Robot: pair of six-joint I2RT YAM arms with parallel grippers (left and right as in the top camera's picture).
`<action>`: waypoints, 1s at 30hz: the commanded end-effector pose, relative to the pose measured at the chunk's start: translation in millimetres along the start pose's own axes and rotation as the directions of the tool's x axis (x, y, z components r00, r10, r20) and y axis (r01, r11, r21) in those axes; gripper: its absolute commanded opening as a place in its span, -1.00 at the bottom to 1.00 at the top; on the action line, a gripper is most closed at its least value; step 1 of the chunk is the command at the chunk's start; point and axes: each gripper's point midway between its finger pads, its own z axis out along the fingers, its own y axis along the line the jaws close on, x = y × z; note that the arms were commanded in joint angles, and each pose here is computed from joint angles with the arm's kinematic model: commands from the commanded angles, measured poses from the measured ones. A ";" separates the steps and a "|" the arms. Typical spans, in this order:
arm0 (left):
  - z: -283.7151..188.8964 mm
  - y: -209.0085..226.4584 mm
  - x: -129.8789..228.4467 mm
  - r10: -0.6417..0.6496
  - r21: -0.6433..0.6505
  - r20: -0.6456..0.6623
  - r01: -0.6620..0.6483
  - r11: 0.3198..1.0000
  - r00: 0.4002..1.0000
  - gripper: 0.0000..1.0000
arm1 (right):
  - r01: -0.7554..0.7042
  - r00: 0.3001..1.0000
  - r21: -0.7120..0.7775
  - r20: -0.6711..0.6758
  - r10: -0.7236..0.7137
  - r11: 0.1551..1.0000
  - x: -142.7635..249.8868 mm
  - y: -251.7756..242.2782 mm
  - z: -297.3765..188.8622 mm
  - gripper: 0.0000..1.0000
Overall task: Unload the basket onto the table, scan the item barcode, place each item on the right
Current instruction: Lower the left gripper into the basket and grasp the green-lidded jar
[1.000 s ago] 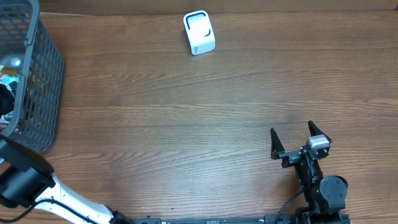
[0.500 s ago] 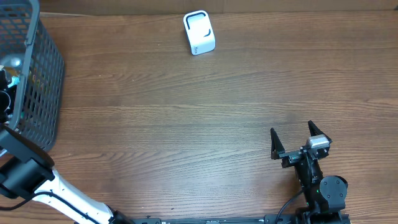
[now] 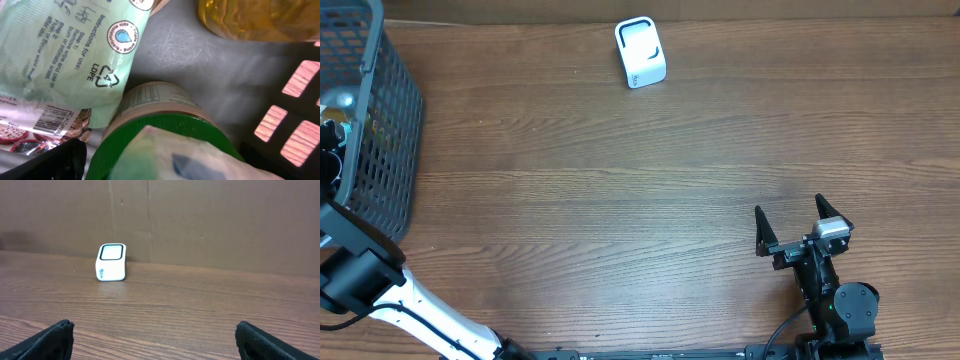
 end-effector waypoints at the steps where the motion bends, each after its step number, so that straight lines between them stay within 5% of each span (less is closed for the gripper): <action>1: 7.8 2.8 0.3 0.011 -0.011 -0.017 -0.011 1.000 1.000 0.91 | 0.004 1.000 0.012 0.001 -0.004 1.000 2.3 -2.6 0.2 1.00; 10: 2.6 2.2 -0.3 0.011 -0.012 -0.013 -0.011 1.000 1.000 0.14 | 0.004 1.000 0.012 0.001 -0.004 1.000 2.3 -2.6 0.2 1.00; 20: -137.9 -4.4 -50.4 -0.123 -0.042 0.286 0.141 0.989 0.950 0.00 | 0.004 1.000 0.012 0.001 -0.004 1.000 2.3 -2.6 0.2 1.00; 30: -303.0 -45.9 -56.2 -0.245 0.106 0.633 0.232 0.967 0.734 -0.13 | 0.004 1.000 0.012 0.001 -0.004 1.000 2.3 -2.6 0.2 1.00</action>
